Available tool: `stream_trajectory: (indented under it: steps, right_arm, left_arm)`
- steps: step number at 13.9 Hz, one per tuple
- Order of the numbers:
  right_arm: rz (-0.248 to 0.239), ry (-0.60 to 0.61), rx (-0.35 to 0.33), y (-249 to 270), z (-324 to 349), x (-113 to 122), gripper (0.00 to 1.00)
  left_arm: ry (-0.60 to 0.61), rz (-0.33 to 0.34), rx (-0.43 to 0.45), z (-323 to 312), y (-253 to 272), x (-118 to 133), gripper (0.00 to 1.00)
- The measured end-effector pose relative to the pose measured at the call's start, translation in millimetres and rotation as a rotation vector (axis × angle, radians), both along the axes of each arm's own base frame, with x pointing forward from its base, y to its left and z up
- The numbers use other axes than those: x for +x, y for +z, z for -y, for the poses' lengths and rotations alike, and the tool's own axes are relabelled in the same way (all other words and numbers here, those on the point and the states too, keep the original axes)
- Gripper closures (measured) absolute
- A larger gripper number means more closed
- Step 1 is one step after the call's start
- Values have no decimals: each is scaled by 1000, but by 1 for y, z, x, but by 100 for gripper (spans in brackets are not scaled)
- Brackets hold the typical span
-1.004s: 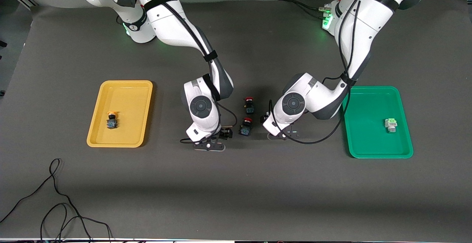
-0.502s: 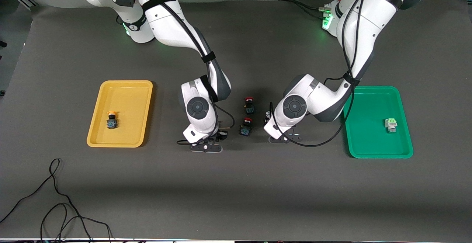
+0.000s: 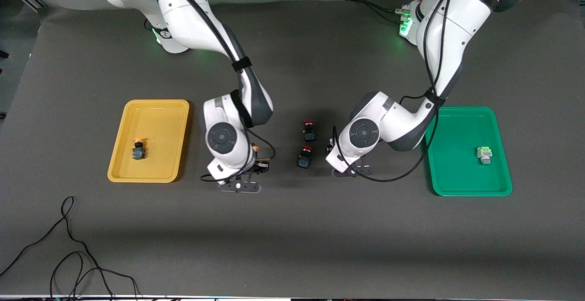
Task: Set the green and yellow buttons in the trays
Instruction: 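Place the second yellow button in the yellow tray with the right gripper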
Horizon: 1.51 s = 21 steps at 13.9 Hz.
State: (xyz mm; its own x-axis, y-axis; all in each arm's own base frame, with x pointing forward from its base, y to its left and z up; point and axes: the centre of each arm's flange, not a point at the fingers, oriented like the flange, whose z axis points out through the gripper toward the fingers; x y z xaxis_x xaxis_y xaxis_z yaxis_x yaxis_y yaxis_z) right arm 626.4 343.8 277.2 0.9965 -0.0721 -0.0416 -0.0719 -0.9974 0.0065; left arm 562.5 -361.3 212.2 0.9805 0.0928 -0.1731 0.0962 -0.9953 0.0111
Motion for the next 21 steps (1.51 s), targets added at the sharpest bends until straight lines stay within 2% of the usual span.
stream_trajectory:
  steps: [4, 6, 8, 9, 12, 14, 17, 21]
  right_arm:
    - [-88, 121, -4, 84, 92, 15, 67]
    - [-112, 179, -1, 99, 159, 19, 67]
    - [-143, 206, 2, 84, 223, 13, 67]
    - [-146, 217, -2, 70, 247, 9, 67]
    - [-101, 254, 9, 11, 304, -14, 67]
    - [-86, 259, 32, -23, 325, -35, 67]
    - [-103, 257, 35, -45, 332, -48, 67]
    - [-125, 252, 47, -65, 320, -53, 67]
  left_arm:
    - [92, -34, 25, 0, -20, -7, 19]
    - [151, -37, 23, 3, -25, -8, 19]
    - [183, -37, 12, 10, -29, -11, 19]
    - [184, -37, 9, 14, -31, -14, 24]
    - [175, -39, 9, 19, -34, -18, 59]
    - [171, -37, 9, 22, -33, -18, 59]
    - [145, -46, 40, 12, -11, -11, 59]
    - [29, -65, 121, -30, 79, 4, 59]
